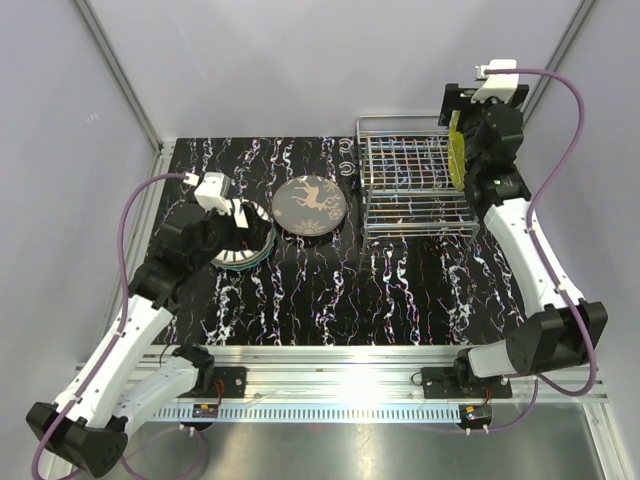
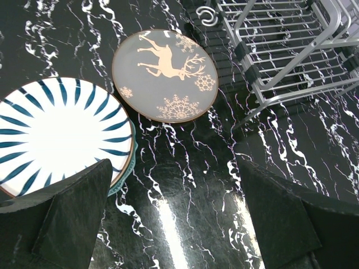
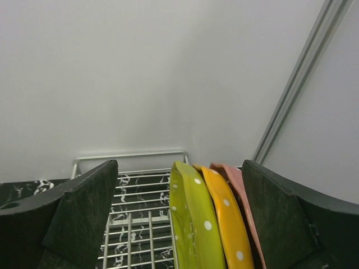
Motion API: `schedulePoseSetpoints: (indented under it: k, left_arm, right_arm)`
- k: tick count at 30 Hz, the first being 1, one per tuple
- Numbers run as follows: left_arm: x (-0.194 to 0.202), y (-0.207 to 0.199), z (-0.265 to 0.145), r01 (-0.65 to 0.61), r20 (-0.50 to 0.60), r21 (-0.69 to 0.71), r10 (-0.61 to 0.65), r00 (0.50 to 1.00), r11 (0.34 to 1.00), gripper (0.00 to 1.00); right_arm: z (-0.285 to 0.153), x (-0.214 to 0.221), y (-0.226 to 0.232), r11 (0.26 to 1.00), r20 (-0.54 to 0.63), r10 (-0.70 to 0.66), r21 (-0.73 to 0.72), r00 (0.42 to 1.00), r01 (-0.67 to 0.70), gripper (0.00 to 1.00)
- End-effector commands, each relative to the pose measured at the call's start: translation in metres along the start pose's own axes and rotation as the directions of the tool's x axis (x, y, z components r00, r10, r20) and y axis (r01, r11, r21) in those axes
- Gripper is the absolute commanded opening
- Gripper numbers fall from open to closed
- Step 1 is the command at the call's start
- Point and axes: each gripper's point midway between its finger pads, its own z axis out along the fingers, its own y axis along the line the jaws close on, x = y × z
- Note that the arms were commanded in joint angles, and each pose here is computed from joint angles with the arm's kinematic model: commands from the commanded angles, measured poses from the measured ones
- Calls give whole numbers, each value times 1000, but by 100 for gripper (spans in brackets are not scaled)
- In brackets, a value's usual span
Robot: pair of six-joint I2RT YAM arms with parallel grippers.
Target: Load the plates into the dish rack
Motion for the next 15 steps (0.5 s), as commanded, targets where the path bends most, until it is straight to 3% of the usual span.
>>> schedulePoseSetpoints:
  k: [1, 8, 15]
  left_arm:
    - [-21, 4, -8, -25, 85, -29, 27, 996, 999, 99]
    - [-20, 12, -7, -30, 82, -68, 35, 996, 997, 99]
    - [-16, 18, -2, -41, 59, -98, 47, 997, 994, 99]
  right_arm:
    - [-20, -57, -13, 996, 61, 93, -15, 994, -92, 100]
    - [-60, -83, -21, 984, 20, 174, -50, 985, -173, 100]
    - [-125, -61, -12, 927, -60, 343, -137, 938, -348, 96]
